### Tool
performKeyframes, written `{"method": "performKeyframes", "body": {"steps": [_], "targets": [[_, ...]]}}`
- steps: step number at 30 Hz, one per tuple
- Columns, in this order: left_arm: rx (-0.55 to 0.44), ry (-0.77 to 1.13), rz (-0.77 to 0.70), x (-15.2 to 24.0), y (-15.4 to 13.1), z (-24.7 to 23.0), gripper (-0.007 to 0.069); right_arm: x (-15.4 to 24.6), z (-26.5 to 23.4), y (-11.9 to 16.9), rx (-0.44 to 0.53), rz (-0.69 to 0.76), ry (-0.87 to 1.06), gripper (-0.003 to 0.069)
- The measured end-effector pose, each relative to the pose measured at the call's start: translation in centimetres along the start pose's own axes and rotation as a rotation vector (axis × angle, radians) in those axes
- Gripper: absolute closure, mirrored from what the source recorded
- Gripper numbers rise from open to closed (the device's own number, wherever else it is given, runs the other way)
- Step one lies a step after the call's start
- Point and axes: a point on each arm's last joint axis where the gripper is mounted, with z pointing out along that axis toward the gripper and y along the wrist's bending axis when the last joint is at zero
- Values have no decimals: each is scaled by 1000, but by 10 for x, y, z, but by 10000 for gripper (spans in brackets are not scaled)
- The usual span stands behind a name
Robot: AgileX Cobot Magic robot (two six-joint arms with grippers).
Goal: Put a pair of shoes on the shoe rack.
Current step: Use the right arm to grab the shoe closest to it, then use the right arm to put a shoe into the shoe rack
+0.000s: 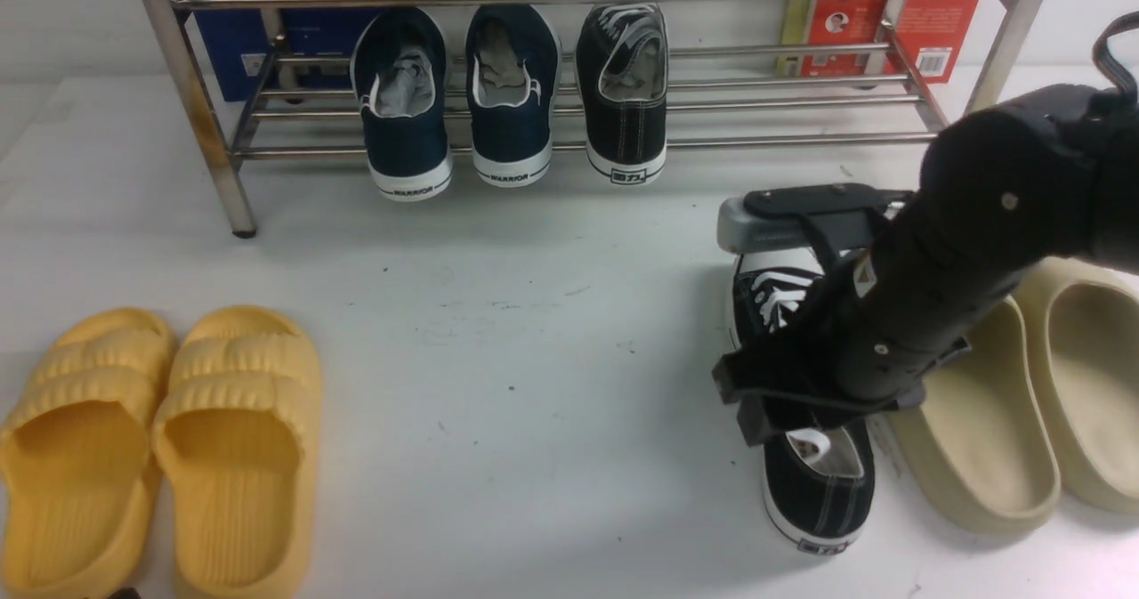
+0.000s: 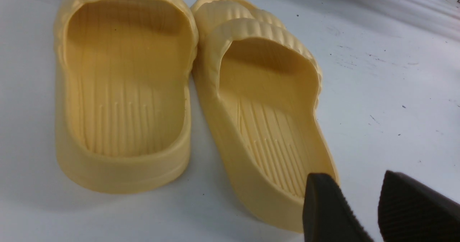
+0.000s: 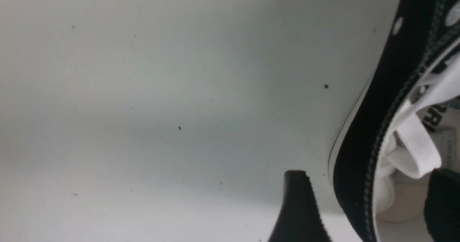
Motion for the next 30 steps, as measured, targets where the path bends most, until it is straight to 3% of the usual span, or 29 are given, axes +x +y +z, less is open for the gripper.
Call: {"method": "performKeyframes", "body": {"steps": [8,11,16,22,30], "targets": [[0,0,0,0,0,0,388,0,47,-7,110,9,99,215],[0,0,0,0,0,0,388,0,58,-9,119,14,122,293],[0,0,0,0,0,0,388,0,59,-8,119,22,124,538],[0,0,0,0,0,0,388,2,43,-7,128,1,139,537],[0,0,0,0,0,0,388,-5,-31,7,64,-30,29,537]]}}
